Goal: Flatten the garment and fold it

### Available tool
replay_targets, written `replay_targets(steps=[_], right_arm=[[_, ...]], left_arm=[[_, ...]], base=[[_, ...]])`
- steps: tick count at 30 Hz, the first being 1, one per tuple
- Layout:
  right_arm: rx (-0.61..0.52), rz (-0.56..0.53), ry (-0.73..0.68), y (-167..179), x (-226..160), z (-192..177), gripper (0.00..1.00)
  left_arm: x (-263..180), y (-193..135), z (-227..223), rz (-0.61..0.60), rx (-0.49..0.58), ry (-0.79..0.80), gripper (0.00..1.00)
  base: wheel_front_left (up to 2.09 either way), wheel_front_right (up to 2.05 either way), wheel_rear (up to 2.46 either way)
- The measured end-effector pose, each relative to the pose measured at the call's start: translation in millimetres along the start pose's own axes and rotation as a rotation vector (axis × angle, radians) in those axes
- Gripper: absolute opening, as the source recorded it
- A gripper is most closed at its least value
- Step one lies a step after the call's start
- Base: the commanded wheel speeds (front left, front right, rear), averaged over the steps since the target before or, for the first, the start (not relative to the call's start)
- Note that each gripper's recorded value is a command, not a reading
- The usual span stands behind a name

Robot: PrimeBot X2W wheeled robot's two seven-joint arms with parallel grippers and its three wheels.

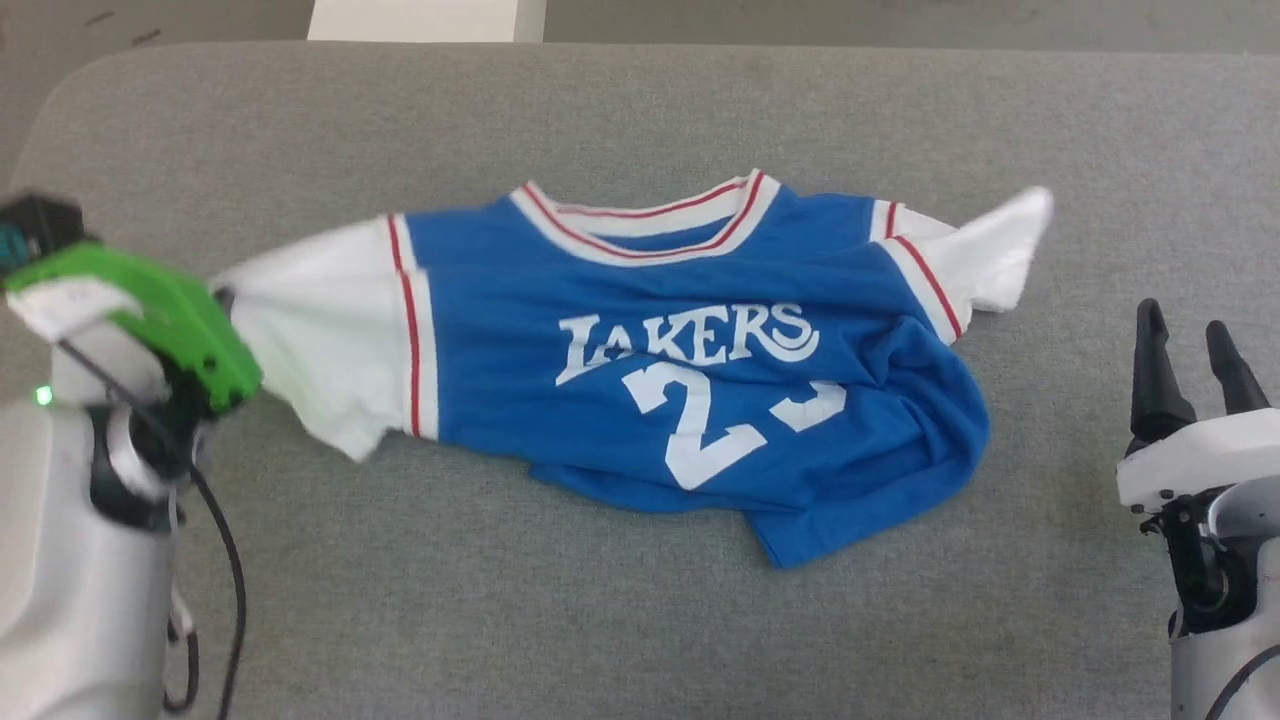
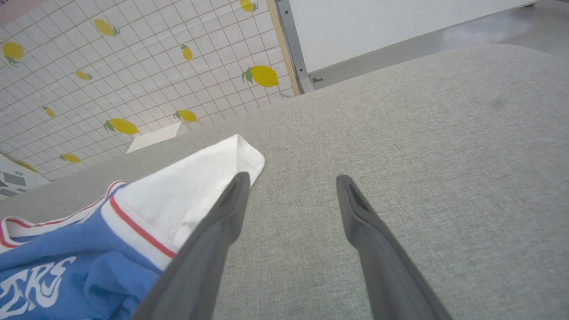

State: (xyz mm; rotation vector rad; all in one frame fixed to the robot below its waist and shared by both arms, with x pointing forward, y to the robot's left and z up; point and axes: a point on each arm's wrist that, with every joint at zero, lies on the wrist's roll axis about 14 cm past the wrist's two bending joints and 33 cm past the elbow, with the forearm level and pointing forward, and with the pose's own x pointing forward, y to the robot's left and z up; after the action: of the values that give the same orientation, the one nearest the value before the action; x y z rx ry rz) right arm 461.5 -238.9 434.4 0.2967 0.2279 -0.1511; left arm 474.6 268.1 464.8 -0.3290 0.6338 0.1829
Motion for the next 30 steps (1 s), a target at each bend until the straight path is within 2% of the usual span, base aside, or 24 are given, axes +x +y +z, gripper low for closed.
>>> replay_targets(steps=[5, 12, 21, 27, 30], right_arm=[[-0.013, 0.009, 0.025, 4, 1, -4, 1.00], [-0.081, 0.056, 0.141, 18, 15, -3, 1.00], [-0.290, 0.114, 0.434, 51, 64, 10, 1.00], [-0.456, 0.104, 0.664, 60, 76, -11, 1.00], [-0.514, 0.092, 0.731, 60, 82, -19, 1.00]], left_arm=[[-7, 20, -48, 0.028, -0.055, 0.091, 0.00], [-12, 5, -60, -0.013, -0.075, 0.073, 0.00], [-8, -8, -67, -0.046, -0.075, 0.064, 0.00], [-6, -13, -69, -0.057, -0.064, 0.058, 0.00], [-3, -14, -72, -0.058, -0.056, 0.062, 0.00]], base=[[0.00, 0.00, 0.00], [0.00, 0.00, 0.00], [0.00, 0.00, 0.00], [0.00, 0.00, 0.00], [0.00, 0.00, 0.00]])
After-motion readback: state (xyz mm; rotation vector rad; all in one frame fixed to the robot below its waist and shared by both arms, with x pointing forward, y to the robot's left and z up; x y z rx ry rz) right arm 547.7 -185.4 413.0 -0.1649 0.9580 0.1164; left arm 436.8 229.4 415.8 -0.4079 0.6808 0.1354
